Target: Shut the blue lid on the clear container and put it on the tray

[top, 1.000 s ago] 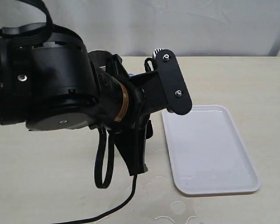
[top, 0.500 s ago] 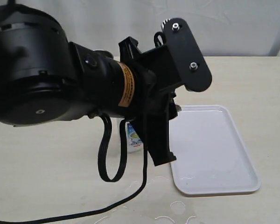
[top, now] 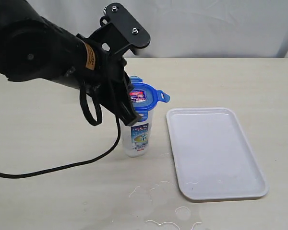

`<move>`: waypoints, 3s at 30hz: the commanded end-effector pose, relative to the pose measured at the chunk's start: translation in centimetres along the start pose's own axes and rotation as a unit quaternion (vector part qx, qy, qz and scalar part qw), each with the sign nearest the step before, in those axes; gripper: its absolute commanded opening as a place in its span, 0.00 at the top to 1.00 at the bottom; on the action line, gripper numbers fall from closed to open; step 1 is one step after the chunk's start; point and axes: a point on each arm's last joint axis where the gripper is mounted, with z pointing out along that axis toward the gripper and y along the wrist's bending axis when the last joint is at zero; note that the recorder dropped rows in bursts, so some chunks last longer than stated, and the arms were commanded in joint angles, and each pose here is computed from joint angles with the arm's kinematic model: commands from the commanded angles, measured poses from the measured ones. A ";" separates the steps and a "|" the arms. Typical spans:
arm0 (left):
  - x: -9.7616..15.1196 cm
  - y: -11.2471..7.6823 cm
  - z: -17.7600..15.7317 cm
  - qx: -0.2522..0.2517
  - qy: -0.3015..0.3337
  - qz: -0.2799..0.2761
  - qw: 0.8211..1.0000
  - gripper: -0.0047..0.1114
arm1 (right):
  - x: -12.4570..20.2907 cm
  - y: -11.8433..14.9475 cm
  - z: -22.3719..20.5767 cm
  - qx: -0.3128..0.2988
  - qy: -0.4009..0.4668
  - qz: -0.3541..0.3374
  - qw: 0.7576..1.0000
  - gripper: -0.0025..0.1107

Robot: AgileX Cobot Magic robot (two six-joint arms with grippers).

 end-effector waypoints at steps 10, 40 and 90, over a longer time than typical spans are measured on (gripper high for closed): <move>-0.2 -0.8 2.9 0.043 -0.024 0.001 0.999 0.96 | 0.0 0.0 0.0 -0.001 -0.003 -0.003 1.000 0.94; -1.2 -4.0 2.6 0.066 -0.044 0.100 0.992 0.96 | 0.0 0.0 0.0 -0.001 -0.003 -0.003 1.000 0.94; -1.3 -1.9 2.9 0.035 -0.072 0.076 0.994 0.96 | 0.0 0.0 0.0 -0.001 -0.003 -0.003 1.000 0.94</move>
